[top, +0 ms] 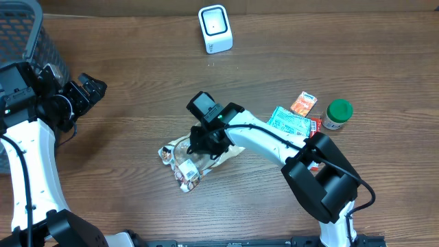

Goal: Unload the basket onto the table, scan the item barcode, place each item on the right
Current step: 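Move the right gripper over the Pantree snack bag and lower it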

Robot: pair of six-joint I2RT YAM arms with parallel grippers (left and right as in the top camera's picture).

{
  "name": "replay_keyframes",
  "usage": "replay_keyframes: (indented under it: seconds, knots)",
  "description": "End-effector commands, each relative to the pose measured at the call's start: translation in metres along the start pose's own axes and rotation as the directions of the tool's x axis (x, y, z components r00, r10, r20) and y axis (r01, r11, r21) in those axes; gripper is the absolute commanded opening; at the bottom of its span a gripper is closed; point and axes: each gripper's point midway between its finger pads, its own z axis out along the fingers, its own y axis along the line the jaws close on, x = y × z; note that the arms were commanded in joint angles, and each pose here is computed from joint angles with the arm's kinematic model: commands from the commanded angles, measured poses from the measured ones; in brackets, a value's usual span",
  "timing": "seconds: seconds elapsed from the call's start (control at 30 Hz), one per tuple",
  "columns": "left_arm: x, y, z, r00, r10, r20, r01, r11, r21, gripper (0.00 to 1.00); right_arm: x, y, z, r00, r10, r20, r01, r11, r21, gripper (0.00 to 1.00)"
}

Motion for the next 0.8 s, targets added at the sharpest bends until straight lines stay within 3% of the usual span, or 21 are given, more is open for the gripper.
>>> replay_keyframes:
  seconds: [0.0, 0.13, 0.27, 0.47, 0.77]
  knots:
    - [-0.003, -0.004, -0.006, 1.0, 0.003, 0.021, -0.003, 1.0, 0.007, 1.0, 0.009, 0.037, -0.025, 0.997, -0.068, -0.025, 0.064, 0.99, -0.129, 0.25]
    - [-0.003, -0.004, -0.006, 1.0, 0.003, 0.021, -0.003, 1.0, 0.007, 0.99, -0.008, 0.039, -0.049, 0.986, -0.155, 0.059, 0.161, 0.982, -0.104, 0.34]
    - [-0.003, -0.004, -0.006, 1.0, 0.003, 0.021, -0.003, 1.0, 0.007, 1.0, -0.022, 0.002, -0.059, 0.976, -0.191, 0.102, 0.186, 0.981, 0.058, 0.65]
    - [-0.003, -0.004, -0.006, 1.0, 0.003, 0.021, -0.003, 1.0, 0.007, 0.99, -0.022, -0.046, -0.053, 0.969, -0.233, 0.082, 0.206, 0.946, 0.252, 0.67]
    - [-0.003, -0.004, -0.006, 1.0, 0.003, 0.021, -0.003, 1.0, 0.007, 1.0, -0.01, -0.049, -0.024, 0.931, -0.361, 0.059, 0.336, 0.909, 0.248, 0.69]
